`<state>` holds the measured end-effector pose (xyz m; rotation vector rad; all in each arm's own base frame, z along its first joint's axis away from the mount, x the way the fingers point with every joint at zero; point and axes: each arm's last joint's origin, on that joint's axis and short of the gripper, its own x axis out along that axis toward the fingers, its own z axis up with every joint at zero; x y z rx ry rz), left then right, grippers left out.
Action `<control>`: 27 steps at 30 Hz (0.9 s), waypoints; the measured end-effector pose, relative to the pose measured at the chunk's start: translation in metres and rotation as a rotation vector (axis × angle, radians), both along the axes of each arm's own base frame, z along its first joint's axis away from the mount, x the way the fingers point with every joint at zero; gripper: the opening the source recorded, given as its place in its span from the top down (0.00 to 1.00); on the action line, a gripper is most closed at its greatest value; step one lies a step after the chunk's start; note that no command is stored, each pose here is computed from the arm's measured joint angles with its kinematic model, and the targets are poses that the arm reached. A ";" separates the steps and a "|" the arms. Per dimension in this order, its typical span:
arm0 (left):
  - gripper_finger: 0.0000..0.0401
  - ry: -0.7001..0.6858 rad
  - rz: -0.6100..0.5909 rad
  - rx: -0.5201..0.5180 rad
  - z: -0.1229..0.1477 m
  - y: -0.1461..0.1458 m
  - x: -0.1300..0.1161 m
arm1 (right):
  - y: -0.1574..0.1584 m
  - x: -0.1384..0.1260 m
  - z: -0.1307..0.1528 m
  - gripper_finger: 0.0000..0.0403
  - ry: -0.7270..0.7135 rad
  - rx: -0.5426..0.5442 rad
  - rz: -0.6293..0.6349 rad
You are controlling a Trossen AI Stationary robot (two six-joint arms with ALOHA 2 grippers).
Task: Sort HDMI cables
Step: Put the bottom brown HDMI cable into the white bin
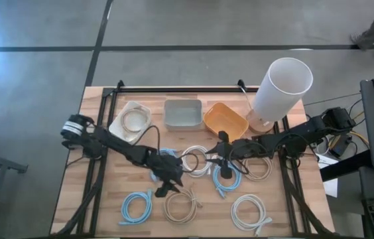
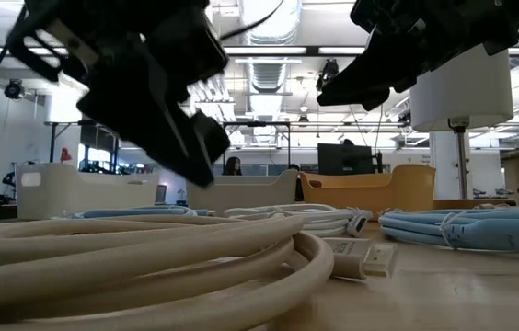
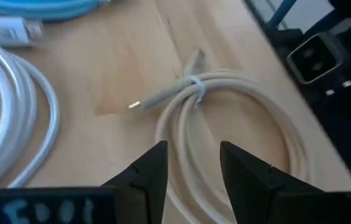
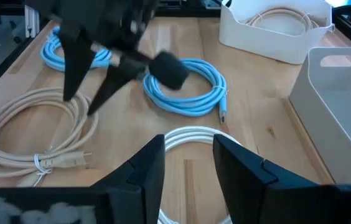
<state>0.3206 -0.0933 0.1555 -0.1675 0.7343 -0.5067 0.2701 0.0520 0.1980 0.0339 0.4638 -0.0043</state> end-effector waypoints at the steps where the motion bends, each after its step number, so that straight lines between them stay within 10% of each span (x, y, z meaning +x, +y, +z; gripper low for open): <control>1: 0.64 0.011 -0.003 0.005 -0.005 -0.001 0.002 | 0.000 0.000 0.000 0.68 0.001 0.000 0.000; 27: 0.64 0.044 0.000 0.035 -0.033 0.000 0.017 | 0.000 -0.001 -0.002 0.70 0.008 -0.001 0.001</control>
